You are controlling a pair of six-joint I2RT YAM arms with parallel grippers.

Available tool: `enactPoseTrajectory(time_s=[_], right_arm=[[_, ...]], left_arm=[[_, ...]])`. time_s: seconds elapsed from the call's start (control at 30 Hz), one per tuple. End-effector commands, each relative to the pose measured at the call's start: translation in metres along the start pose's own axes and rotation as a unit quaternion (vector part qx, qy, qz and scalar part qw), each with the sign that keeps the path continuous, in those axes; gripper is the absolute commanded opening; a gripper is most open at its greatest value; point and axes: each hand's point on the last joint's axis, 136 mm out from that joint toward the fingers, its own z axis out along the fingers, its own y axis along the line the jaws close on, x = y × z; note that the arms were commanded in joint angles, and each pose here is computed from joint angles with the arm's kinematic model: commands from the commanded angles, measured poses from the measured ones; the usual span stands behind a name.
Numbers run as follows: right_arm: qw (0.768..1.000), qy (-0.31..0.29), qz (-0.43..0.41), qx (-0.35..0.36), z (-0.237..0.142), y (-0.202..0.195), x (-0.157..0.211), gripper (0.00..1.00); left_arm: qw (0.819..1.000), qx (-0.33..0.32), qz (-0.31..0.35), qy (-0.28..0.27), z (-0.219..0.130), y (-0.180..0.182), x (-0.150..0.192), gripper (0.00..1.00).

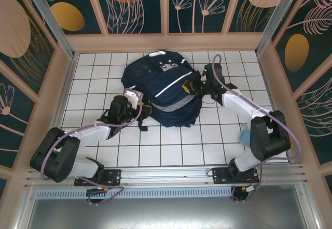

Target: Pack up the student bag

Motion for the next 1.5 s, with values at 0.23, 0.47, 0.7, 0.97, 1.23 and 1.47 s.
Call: enactPoseTrajectory(time_s=[0.23, 0.47, 0.7, 0.97, 1.23, 1.47], right_arm=[[0.998, -0.018, -0.041, -0.054, -0.019, 0.04, -0.011, 0.04], [0.998, -0.019, -0.042, -0.053, -0.02, 0.04, -0.011, 0.04], [0.998, -0.02, -0.043, -0.051, -0.022, 0.04, -0.01, 0.04], [0.998, -0.021, -0.042, -0.048, -0.021, 0.038, -0.01, 0.05], [0.998, -0.026, -0.038, -0.037, -0.014, 0.028, -0.012, 0.04], [0.998, -0.038, -0.041, -0.03, -0.005, 0.03, -0.02, 0.04]], left_arm=[[0.996, 0.035, 0.079, 0.007, 0.014, -0.006, 0.003, 0.41], [0.993, 0.014, 0.121, 0.001, 0.022, 0.003, -0.002, 0.31], [0.991, -0.005, 0.131, -0.004, 0.029, 0.01, -0.013, 0.28], [0.992, -0.007, 0.128, 0.01, 0.037, 0.013, -0.01, 0.14], [0.994, 0.039, 0.104, 0.021, 0.02, -0.008, -0.009, 0.0], [0.996, 0.049, 0.073, 0.034, 0.005, -0.017, -0.008, 0.0]])
